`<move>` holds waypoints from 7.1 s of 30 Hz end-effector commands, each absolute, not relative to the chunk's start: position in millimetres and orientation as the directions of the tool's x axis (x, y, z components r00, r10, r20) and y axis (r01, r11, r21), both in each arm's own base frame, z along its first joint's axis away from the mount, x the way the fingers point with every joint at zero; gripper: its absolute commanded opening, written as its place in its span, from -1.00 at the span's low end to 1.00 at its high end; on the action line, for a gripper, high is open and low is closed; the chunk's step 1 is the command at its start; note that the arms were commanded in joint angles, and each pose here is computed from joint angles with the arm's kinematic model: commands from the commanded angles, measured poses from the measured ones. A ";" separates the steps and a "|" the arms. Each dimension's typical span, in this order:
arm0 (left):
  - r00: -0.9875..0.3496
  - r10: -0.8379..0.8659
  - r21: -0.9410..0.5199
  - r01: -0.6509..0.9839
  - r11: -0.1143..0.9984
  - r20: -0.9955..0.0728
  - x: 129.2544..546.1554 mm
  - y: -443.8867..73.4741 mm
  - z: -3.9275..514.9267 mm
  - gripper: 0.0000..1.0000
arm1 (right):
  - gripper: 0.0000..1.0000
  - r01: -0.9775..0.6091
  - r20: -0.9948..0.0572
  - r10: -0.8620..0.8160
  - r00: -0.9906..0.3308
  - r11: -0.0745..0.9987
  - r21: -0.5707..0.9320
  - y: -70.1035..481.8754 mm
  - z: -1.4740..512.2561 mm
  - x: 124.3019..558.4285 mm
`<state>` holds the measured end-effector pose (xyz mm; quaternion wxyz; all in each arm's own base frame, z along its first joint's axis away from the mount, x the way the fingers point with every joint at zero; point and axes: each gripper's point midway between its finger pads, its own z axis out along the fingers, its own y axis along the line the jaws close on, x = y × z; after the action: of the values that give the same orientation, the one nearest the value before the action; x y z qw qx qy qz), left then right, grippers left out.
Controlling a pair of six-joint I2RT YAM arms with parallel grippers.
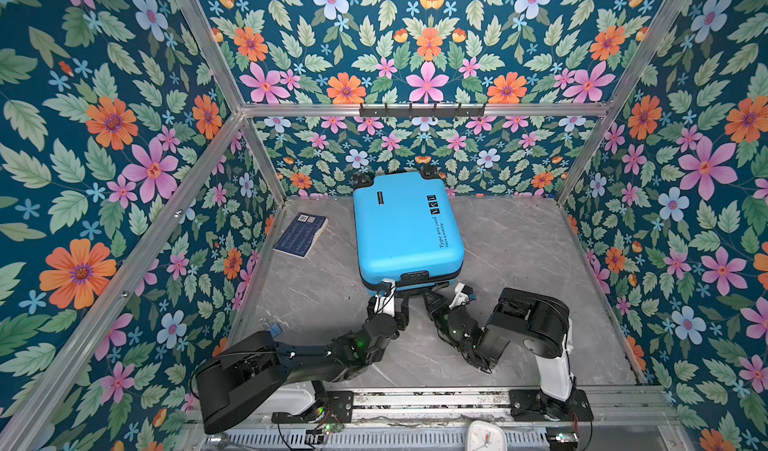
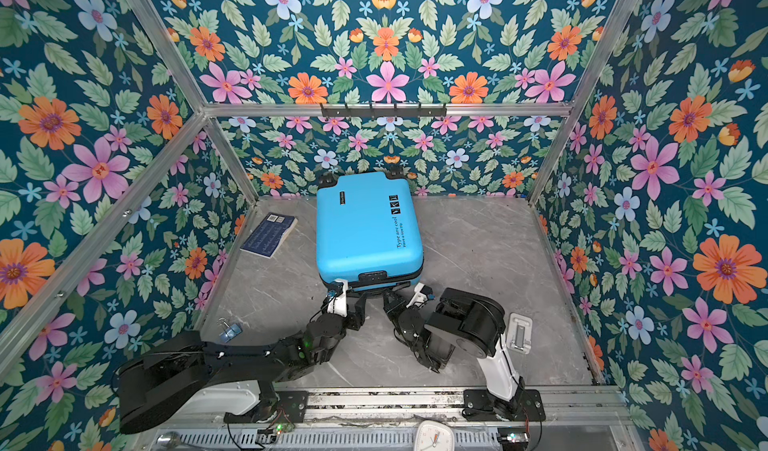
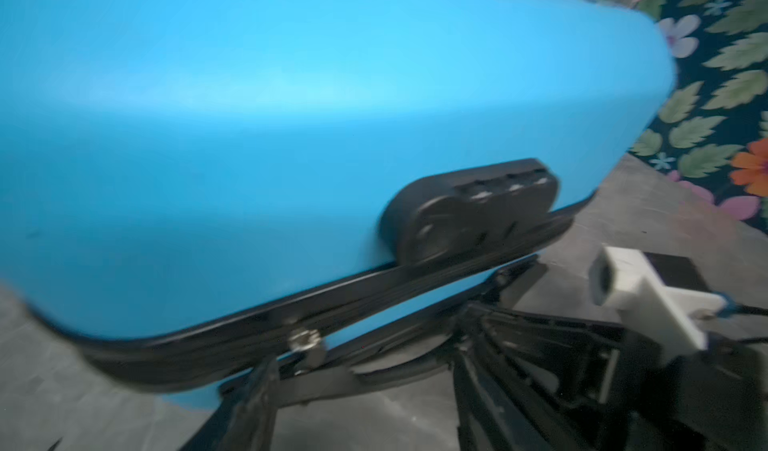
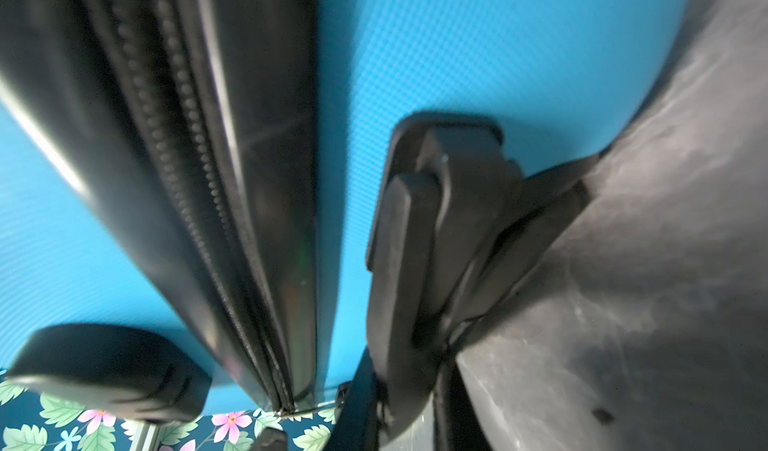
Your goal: Pack the luggage
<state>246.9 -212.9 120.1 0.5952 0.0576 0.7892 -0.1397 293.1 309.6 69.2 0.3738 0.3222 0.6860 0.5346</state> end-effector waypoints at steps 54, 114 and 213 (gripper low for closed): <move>-0.226 0.025 -0.057 0.350 0.935 -0.974 273.2 -239.3 104.5 -1.00 | -1.00 0.004 -0.260 0.724 -0.638 0.341 0.940 332.7 49.7 278.2; -0.364 -0.356 -0.394 0.032 0.919 -0.861 288.5 -132.2 191.0 0.66 | -0.03 -0.209 -0.611 0.330 -0.720 0.736 0.644 280.6 66.8 244.3; 0.007 -0.009 -0.008 0.248 0.969 -1.000 266.8 -209.5 131.5 0.34 | -1.00 0.180 -0.189 0.825 -0.533 0.329 0.927 316.5 -13.4 293.5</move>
<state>260.7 -214.2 104.2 0.6673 0.1178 0.7285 -0.1006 310.4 325.6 53.9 0.3620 0.3655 0.6370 0.5741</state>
